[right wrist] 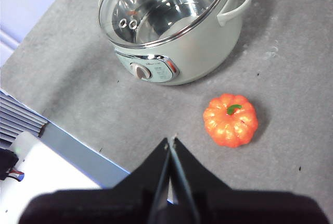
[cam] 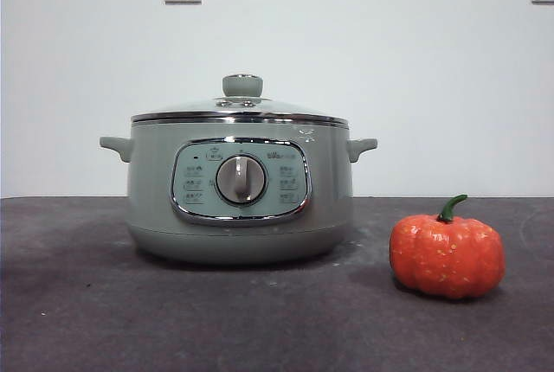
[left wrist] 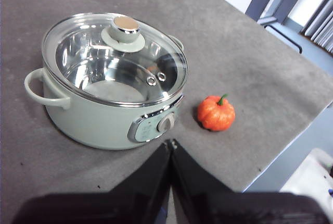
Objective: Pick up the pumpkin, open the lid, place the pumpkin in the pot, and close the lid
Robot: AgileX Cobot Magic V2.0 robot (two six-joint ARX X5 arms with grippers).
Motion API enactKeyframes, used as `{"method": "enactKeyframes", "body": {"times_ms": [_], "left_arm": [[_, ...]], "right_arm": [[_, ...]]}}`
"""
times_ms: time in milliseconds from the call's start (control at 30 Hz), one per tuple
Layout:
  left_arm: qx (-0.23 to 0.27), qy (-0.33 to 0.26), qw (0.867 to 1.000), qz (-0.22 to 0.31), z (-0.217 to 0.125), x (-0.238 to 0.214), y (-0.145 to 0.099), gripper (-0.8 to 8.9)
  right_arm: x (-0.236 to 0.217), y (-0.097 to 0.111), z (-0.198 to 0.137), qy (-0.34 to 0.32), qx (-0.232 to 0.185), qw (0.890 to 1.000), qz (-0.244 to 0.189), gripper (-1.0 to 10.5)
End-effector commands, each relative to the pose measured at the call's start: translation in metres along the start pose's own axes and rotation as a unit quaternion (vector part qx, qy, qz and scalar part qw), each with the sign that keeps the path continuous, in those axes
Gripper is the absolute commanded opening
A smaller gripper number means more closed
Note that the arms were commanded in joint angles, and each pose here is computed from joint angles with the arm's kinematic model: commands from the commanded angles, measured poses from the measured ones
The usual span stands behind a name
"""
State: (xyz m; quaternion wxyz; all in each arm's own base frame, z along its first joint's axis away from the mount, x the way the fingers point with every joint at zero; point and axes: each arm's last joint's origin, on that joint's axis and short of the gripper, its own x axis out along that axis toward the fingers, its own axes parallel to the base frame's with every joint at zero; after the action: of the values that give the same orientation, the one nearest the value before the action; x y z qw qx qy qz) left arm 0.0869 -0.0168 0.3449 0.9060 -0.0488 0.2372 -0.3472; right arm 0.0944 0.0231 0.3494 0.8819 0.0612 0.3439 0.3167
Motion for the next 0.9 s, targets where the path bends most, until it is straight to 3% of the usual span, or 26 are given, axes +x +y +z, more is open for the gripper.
{"method": "enactKeyframes", "body": {"times_ms": [33,67,133,200,267,300,667,900], "left_arm": [[0.019,-0.004,1.000,0.002,0.001,-0.001,0.000,0.02],[0.019,-0.004,1.000,0.002,0.001,-0.001,0.000,0.15],[0.019,-0.003,1.000,0.002,0.001,-0.001,0.000,2.01],[0.018,-0.003,1.000,0.003,0.001,0.000,0.000,5.37],[0.018,-0.003,1.000,0.003,0.002,0.000,0.000,7.12],[0.017,-0.004,1.000,0.002,0.002,0.000,0.000,7.31],[0.017,-0.003,1.000,0.002,0.002,0.000,0.000,7.29],[0.017,-0.004,1.000,0.002,0.002,0.000,0.000,7.28]], "right_arm": [[-0.001,0.001,0.002,-0.006,-0.018,1.000,0.002,0.1],[-0.001,0.001,0.002,-0.007,-0.018,1.000,0.002,0.1],[-0.001,0.001,0.002,-0.008,-0.018,1.000,0.002,1.3],[-0.001,0.001,0.002,-0.008,-0.016,1.000,0.002,4.1],[-0.001,0.001,0.002,-0.008,-0.013,1.000,0.002,6.4],[0.000,0.000,0.002,-0.008,-0.009,1.000,0.002,6.9],[0.011,-0.005,0.007,0.017,0.003,1.000,0.007,6.9],[0.049,-0.013,0.018,0.098,-0.012,0.995,-0.020,6.9]]}}
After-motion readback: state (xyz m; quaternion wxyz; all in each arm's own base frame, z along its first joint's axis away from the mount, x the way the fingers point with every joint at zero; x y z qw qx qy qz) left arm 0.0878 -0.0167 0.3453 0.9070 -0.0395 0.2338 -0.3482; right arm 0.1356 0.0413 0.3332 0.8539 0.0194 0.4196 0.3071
